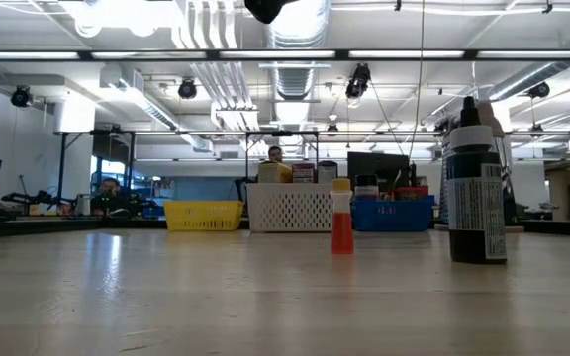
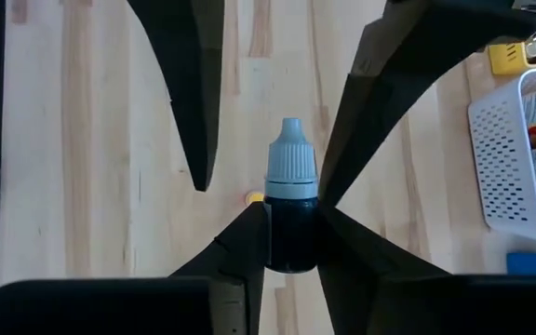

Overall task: Pick & Place Kitchen Items
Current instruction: Put the black food coloring bottle into the yellow basket

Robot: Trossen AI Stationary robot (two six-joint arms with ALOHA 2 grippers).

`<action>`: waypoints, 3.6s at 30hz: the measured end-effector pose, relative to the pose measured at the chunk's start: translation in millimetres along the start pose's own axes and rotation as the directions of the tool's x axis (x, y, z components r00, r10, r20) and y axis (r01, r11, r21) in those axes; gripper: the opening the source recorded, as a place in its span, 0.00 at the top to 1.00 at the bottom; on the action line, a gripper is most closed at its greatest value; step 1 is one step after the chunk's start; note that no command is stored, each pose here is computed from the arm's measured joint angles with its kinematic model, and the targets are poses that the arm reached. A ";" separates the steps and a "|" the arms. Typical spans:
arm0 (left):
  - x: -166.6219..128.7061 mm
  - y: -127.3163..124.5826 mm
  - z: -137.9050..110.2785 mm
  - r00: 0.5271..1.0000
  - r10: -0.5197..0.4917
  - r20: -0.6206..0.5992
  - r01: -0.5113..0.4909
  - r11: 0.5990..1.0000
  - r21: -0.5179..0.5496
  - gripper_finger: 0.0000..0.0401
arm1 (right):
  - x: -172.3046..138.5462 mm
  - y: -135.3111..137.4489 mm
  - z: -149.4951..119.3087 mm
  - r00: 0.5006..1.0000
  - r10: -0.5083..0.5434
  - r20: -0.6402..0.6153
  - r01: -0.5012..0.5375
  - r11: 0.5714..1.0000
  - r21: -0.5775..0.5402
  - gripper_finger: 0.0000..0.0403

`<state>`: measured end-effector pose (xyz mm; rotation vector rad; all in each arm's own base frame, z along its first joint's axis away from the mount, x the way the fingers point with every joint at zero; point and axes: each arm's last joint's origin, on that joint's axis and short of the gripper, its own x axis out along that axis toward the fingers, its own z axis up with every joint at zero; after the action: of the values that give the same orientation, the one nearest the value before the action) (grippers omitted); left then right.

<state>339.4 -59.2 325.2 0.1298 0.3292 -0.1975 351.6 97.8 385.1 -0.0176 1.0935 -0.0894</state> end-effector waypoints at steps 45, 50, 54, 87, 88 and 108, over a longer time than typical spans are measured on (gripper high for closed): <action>-11.0 -0.8 -11.8 0.966 0.175 0.189 -0.180 0.984 0.007 0.45 | 2.3 -9.7 3.4 0.999 -0.039 0.012 0.039 0.999 -0.008 0.82; -10.8 -0.9 -13.6 0.966 0.193 0.169 -0.201 0.979 0.026 0.49 | 2.7 -13.1 4.2 0.998 -0.060 0.016 0.060 0.998 -0.004 0.79; -10.7 -0.7 -14.1 0.966 0.203 0.163 -0.210 0.977 0.029 0.54 | 1.7 -14.4 4.2 0.998 -0.062 0.018 0.062 0.998 -0.001 0.76; -14.6 -0.6 -10.7 0.962 0.200 0.184 -0.208 0.978 0.026 0.76 | -1.1 -14.9 5.1 0.997 -0.062 0.040 0.061 0.998 0.019 0.68; -15.4 -0.6 -10.5 0.963 0.198 0.182 -0.206 0.978 0.027 0.76 | -1.2 -14.8 5.5 0.997 -0.063 0.044 0.062 0.998 0.025 0.66; -94.9 10.7 -12.7 0.966 0.250 -0.065 -0.249 0.968 0.028 0.76 | -9.3 -19.9 -14.4 0.985 -0.129 -0.116 0.145 0.979 0.145 0.53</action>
<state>249.7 -30.6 345.9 0.1968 0.3755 0.0534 333.3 79.2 387.9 0.0501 1.1887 -0.3012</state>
